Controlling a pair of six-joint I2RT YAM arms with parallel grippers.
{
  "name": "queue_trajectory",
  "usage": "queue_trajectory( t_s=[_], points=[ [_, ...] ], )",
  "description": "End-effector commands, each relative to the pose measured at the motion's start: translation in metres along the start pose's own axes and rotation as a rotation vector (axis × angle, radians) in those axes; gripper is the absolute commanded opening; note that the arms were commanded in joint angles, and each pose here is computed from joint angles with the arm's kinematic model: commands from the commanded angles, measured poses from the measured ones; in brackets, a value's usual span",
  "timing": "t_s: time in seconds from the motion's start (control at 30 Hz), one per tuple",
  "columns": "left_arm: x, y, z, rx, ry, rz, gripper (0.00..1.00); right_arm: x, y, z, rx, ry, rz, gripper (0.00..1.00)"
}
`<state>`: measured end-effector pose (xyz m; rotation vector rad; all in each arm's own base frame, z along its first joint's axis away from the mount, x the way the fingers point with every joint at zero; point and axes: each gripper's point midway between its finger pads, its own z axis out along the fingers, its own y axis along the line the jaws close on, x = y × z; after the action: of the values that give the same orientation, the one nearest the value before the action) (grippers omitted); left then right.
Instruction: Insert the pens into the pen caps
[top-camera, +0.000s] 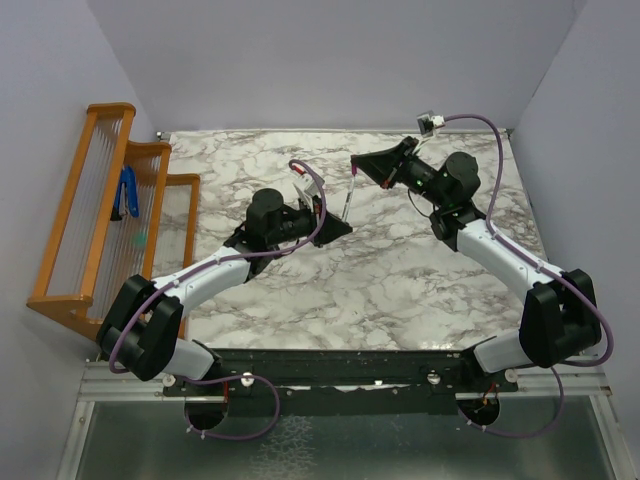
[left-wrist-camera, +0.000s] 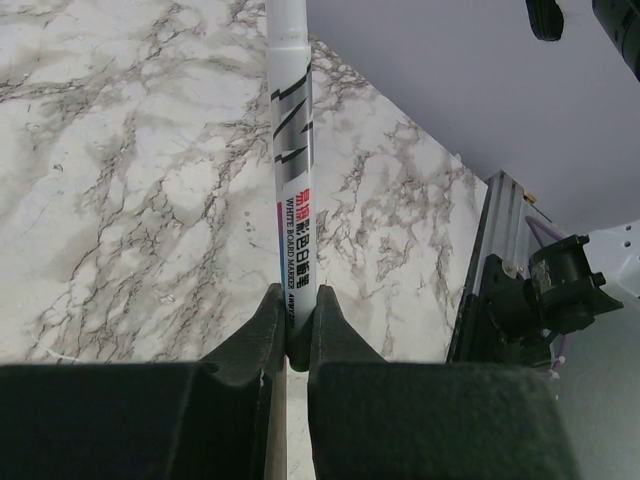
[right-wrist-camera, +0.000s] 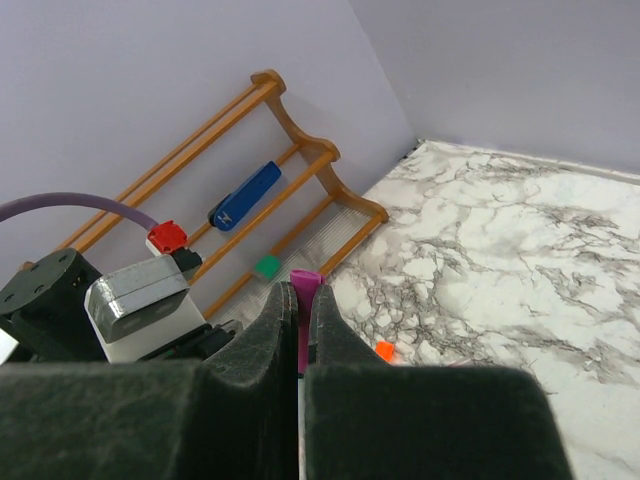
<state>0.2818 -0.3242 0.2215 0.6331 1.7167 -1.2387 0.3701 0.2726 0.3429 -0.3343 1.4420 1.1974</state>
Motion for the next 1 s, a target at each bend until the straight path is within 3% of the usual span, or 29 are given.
queue_trajectory(
  t_s=[0.0, 0.97],
  points=[
    [-0.018, 0.001, -0.002, -0.002, -0.047, 0.046, 0.00, 0.010, -0.001, 0.000, -0.009, 0.013, 0.001, 0.01],
    [-0.060, 0.017, -0.001, -0.077, -0.140, 0.093, 0.00, 0.033, 0.017, -0.006, -0.077, 0.064, 0.092, 0.01]
  ],
)
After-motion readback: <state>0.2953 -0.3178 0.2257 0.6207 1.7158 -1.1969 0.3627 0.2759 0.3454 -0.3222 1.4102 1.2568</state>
